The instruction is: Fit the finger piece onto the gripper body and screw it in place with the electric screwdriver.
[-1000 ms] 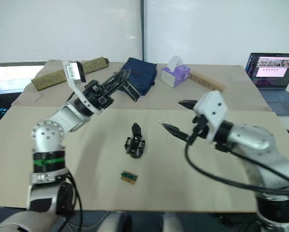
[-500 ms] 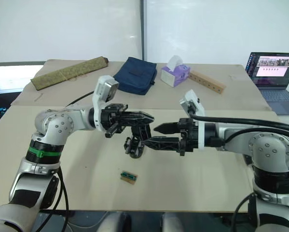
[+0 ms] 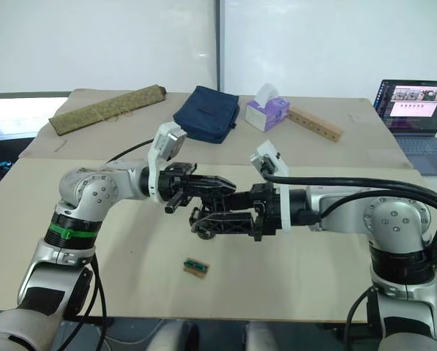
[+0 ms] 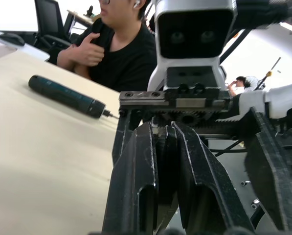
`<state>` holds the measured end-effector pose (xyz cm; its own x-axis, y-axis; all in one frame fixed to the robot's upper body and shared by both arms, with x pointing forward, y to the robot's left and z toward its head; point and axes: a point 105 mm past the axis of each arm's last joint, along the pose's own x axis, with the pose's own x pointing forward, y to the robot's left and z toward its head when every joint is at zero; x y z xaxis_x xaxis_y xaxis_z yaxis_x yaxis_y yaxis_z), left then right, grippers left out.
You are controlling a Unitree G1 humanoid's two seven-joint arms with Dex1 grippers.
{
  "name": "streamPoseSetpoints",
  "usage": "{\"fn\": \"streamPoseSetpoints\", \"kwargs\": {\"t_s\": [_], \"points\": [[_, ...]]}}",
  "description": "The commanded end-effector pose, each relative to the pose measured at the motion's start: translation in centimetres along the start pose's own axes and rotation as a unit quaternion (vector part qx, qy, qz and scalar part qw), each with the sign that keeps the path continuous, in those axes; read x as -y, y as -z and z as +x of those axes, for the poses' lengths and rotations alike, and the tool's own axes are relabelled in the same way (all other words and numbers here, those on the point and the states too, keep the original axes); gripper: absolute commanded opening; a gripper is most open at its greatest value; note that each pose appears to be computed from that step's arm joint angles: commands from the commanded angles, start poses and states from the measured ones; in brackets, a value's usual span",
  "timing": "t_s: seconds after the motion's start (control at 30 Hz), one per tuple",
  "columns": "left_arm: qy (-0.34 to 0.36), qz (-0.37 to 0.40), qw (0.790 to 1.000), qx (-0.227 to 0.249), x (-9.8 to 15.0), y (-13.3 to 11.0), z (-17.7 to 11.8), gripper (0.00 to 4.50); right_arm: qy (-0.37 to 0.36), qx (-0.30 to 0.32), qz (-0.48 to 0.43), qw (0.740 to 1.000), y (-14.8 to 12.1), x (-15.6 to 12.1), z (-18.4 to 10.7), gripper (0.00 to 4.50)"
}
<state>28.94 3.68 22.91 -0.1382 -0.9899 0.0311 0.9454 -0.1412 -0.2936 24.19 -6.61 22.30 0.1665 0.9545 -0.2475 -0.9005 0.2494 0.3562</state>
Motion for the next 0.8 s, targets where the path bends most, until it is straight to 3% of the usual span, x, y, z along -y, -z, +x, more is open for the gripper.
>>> {"fn": "streamPoseSetpoints", "kwargs": {"t_s": [0.03,0.37,0.63,0.8], "points": [[0.011,0.014,1.000,-0.006,0.6,-0.2,0.1,0.05,-0.010,0.022,-0.016,1.000,-1.0,-0.8,-0.1,3.97],[0.005,0.014,1.000,-0.011,0.4,0.2,0.2,0.05,-0.001,0.024,-0.014,1.000,-0.6,-0.5,0.2,0.57],[0.050,0.009,0.999,0.009,2.0,-1.1,-0.7,0.05,0.008,0.021,-0.025,0.999,0.0,-0.3,0.2,0.45],[0.030,0.061,0.998,0.013,2.1,-1.6,-2.3,2.38,0.014,0.032,-0.043,0.998,-0.2,-0.1,-0.2,0.42]]}}
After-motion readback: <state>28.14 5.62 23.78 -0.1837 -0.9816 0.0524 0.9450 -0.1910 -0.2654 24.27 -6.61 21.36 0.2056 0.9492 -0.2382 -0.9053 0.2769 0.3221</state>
